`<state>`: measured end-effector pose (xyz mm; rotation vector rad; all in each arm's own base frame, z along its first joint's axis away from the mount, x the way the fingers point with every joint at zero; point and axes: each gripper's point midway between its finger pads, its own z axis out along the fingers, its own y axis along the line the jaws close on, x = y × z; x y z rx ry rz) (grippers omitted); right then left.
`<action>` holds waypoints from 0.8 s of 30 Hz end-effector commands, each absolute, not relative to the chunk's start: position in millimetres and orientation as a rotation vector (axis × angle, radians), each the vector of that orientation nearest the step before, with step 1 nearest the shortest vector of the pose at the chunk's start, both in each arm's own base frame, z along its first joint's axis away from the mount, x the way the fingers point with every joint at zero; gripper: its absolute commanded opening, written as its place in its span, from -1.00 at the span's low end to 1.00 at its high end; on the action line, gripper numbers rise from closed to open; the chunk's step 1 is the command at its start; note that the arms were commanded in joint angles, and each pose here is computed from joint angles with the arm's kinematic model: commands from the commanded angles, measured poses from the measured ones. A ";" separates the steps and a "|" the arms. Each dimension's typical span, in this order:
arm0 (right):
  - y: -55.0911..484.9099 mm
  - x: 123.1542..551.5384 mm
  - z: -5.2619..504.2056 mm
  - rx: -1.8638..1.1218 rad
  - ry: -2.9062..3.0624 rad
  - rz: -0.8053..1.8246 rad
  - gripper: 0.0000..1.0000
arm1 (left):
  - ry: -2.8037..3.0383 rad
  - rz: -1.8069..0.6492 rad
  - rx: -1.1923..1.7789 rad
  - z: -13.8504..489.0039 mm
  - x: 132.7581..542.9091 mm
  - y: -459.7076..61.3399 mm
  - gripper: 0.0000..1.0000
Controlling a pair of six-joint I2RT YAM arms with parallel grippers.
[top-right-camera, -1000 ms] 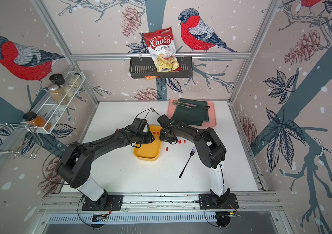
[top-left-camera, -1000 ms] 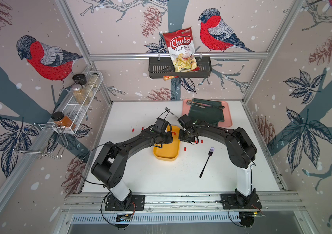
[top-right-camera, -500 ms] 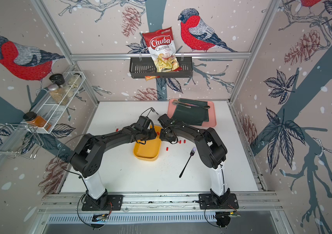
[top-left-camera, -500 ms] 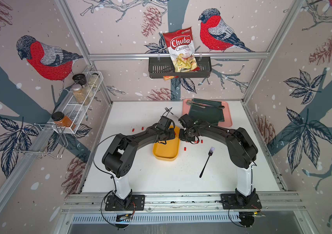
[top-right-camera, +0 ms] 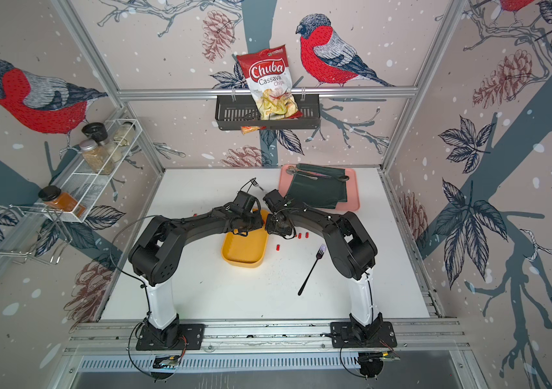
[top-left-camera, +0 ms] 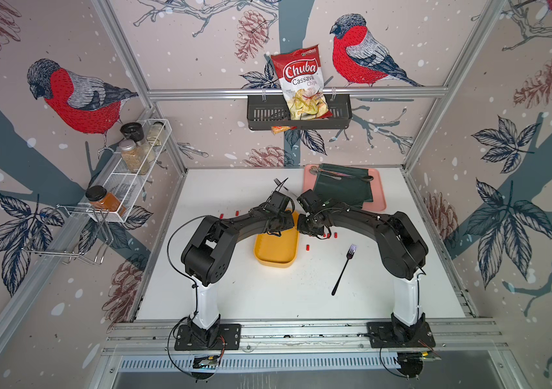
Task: Take the screw protection sleeves out of the storage box
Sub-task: Pick up the screw protection sleeve from the storage box.
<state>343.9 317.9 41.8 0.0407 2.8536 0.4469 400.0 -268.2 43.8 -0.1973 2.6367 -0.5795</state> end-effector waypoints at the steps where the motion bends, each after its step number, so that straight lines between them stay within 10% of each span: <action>1: 325.4 346.2 42.7 0.049 2.846 0.491 -0.45 | 2.633 -0.565 -0.241 41.0 405.9 -269.7 -0.34; 24: 330.9 347.0 35.2 0.016 2.868 0.512 -0.47 | 2.618 -0.429 -0.346 28.6 428.9 -265.9 -0.78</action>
